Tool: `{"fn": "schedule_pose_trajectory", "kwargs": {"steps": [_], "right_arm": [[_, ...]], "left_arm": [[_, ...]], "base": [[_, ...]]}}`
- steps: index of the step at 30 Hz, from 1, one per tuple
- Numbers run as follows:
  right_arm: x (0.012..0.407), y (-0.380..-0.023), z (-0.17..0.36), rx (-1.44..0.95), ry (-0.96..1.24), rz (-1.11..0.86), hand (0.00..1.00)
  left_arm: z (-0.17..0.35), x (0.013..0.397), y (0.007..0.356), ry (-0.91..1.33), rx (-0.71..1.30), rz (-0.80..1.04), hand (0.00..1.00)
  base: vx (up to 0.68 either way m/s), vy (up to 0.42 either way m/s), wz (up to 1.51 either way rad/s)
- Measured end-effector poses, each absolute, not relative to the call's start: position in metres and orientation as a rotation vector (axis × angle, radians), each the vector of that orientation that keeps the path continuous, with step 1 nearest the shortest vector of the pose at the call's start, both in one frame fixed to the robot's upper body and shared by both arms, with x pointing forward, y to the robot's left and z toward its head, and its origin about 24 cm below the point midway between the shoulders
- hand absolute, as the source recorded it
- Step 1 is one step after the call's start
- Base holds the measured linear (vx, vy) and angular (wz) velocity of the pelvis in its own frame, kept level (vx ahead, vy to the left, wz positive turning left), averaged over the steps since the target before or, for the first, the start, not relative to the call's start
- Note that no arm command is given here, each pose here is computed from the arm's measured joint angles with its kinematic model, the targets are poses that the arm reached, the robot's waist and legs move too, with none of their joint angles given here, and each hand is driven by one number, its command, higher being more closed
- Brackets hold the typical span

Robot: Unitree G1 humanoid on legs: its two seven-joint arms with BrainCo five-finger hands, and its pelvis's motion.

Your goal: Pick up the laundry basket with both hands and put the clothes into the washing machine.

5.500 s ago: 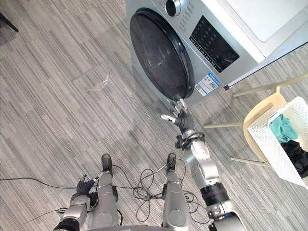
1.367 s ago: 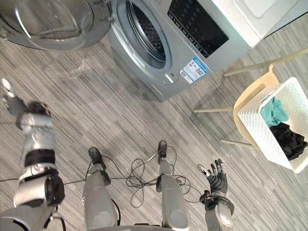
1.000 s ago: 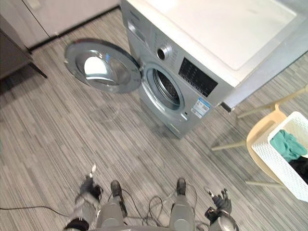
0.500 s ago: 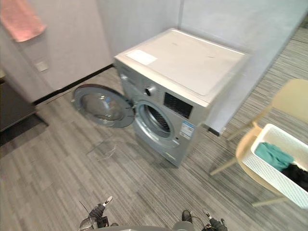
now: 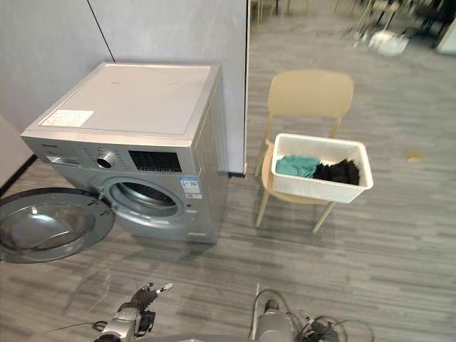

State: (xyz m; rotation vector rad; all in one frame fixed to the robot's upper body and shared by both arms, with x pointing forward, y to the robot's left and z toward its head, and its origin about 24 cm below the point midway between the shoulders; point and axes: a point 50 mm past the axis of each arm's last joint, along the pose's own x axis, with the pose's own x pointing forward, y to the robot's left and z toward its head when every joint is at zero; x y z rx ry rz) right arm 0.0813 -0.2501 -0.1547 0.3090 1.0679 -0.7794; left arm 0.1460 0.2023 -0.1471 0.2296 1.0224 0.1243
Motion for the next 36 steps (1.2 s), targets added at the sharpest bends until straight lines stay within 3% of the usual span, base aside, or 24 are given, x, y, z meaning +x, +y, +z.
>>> {"fn": "schedule_pose_trajectory", "kwargs": {"steps": [7, 13, 16, 22, 29, 34, 36], "right_arm": [[0.083, -0.237, -0.159, 0.297, 1.109, -0.724, 0.00], [0.096, -0.258, -0.150, 0.230, 1.044, -0.725, 0.00], [0.090, -0.243, -0.156, 0.237, 1.077, -0.693, 0.00], [0.129, -0.210, -0.149, 0.198, 0.996, -0.514, 0.00], [0.146, -0.187, -0.141, 0.210, 0.911, -0.414, 0.00], [0.129, -0.209, -0.143, 0.211, 0.927, -0.507, 0.00], [0.113, -0.215, -0.147, 0.228, 0.955, -0.561, 0.00]], "left_arm": [[-0.157, 0.122, 0.199, 1.095, 0.061, 0.281, 0.00], [-0.160, 0.106, 0.192, 1.109, 0.031, 0.315, 0.00], [-0.160, 0.101, 0.197, 1.101, -0.005, 0.379, 0.00], [-0.160, 0.093, 0.200, 1.092, -0.129, 0.514, 0.00], [-0.161, 0.094, 0.193, 1.110, -0.096, 0.483, 0.00], [-0.157, 0.115, 0.185, 1.094, -0.022, 0.388, 0.00], [-0.161, 0.103, 0.187, 1.139, -0.014, 0.404, 0.00]], "base": [[0.04, -0.078, -0.17], [0.20, -0.028, -0.75], [0.19, 0.129, -0.51], [0.24, 0.182, -0.56], [0.31, 0.098, -0.37], [0.38, -0.157, 0.35], [0.41, -0.314, 0.36]]}}
